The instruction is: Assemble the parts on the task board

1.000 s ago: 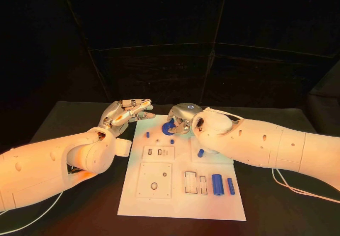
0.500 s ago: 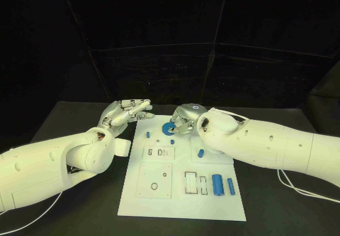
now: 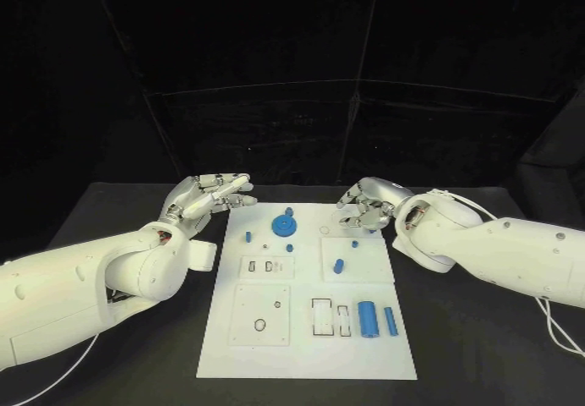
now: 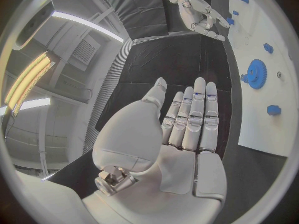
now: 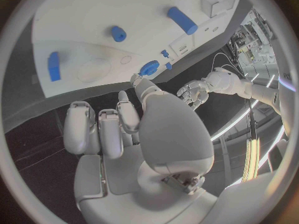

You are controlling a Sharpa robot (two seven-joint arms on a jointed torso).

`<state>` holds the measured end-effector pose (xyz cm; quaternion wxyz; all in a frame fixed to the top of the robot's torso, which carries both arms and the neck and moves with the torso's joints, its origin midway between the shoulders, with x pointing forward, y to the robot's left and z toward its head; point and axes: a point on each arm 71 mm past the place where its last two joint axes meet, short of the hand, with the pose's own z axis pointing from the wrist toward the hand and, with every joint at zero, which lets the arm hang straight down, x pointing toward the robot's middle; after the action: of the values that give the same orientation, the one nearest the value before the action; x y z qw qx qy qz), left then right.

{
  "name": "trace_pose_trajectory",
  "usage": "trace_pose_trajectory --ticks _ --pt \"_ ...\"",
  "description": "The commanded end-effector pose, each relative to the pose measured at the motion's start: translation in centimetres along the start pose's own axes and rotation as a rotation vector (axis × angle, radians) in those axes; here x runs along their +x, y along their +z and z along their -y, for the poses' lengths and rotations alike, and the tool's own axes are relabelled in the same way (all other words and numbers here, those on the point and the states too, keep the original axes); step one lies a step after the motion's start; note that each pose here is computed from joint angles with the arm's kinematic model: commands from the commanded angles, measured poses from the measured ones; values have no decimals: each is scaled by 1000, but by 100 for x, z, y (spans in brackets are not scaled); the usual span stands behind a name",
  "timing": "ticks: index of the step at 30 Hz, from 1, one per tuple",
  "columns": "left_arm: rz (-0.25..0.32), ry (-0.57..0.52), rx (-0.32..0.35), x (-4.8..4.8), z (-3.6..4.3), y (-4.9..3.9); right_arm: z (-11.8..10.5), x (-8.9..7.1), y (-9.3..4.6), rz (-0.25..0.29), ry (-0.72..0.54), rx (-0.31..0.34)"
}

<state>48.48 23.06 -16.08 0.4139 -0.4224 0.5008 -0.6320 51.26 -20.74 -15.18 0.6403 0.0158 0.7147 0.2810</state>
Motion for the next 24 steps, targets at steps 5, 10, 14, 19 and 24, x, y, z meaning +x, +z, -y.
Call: trace_pose_trajectory --ticks 5,10,14,19,24 --pt "-30 -12 10 4 10 18 267 -161 -216 3 252 -9" --pt "-35 -13 10 8 5 28 415 -239 -289 14 210 -28" --pt "-37 -14 8 12 -1 35 505 -286 -300 38 177 -31" --pt "-38 -14 6 13 -9 43 584 -314 -273 70 127 -24" --pt "-41 -15 4 23 -19 50 613 -285 -224 67 60 -11"
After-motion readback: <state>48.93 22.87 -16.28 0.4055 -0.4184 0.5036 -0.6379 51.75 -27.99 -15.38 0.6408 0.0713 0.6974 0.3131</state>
